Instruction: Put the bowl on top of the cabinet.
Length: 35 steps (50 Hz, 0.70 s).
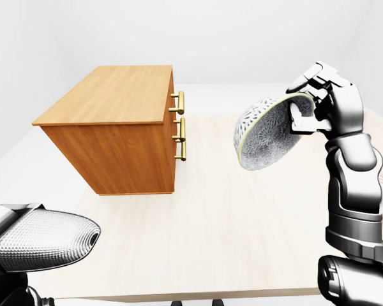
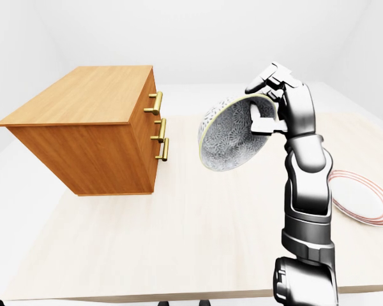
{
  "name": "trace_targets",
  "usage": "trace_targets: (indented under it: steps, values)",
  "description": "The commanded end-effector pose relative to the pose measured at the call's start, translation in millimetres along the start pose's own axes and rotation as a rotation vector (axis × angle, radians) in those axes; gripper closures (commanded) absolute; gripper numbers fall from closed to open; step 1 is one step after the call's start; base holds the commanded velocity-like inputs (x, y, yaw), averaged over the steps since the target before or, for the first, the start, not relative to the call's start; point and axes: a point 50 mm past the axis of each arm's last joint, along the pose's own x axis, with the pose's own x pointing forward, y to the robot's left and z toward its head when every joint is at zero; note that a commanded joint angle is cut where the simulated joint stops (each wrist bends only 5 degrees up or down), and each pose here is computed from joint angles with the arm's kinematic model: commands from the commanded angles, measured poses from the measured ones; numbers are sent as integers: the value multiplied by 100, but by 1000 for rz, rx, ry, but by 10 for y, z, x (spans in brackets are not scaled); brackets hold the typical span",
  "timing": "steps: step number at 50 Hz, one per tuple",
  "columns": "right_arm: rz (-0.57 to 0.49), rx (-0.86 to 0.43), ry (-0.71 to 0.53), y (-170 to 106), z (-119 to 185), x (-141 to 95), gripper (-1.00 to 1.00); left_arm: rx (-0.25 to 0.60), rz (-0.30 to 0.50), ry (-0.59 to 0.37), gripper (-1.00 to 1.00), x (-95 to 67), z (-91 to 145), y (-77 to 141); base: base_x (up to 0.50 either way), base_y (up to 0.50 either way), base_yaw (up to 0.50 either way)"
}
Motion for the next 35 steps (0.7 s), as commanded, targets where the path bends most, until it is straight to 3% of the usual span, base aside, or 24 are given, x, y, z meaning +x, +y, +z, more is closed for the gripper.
trace_targets:
  steps: [1,12,18,24,27,35]
  values:
    - [-153,-29,232,156,-521,71,100,-4,5,17,-98,-16,-17,3,0,0,0]
    - [-174,3,367,388,-782,258,100,-11,7,24,-98,-3,-3,15,0,0,0]
    - [-267,-43,506,264,-1020,286,100,-12,6,24,-98,-3,-7,9,0,0,0]
    - [-275,-47,497,260,-995,313,100,-15,5,31,-98,-11,-20,0,0,0,0]
    - [-333,-49,498,130,-971,355,100,-7,4,35,-98,-16,-18,10,0,0,0]
    - [-352,-65,490,-14,-928,399,100,-15,0,28,-98,-33,-47,-25,0,0,0]
